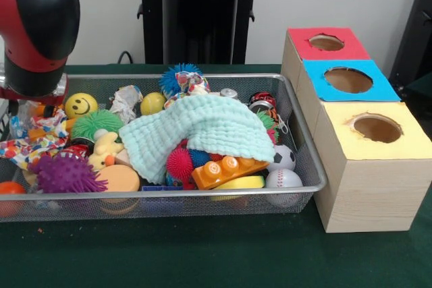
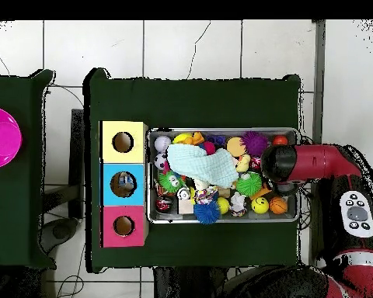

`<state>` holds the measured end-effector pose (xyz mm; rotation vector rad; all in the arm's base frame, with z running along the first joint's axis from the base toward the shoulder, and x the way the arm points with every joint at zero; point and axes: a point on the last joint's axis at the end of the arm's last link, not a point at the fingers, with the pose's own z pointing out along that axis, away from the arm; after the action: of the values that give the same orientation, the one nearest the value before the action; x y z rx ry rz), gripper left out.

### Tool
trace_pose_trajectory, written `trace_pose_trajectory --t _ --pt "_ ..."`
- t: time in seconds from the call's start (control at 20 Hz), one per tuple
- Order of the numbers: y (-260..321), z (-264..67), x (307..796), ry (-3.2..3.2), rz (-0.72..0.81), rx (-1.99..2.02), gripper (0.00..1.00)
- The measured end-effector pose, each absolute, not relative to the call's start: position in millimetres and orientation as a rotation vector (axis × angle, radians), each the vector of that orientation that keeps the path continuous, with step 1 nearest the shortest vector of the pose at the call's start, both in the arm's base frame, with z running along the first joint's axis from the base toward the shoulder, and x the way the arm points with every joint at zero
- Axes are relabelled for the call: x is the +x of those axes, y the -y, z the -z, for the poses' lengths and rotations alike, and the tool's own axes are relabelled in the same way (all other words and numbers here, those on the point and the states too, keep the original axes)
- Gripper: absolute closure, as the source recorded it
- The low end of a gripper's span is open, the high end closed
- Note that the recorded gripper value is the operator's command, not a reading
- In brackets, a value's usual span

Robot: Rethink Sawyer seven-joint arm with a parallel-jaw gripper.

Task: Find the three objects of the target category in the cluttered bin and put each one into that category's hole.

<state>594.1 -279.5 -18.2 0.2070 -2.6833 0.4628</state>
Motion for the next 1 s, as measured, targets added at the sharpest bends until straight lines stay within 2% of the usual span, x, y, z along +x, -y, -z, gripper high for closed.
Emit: trace_pose_trajectory --t 0.65,1.0 --pt "277.9 21.7 590.8 2.636 -0.585 0.328 0.00" --pt "273.7 28.5 589.8 2.635 -0.582 0.345 0.00"
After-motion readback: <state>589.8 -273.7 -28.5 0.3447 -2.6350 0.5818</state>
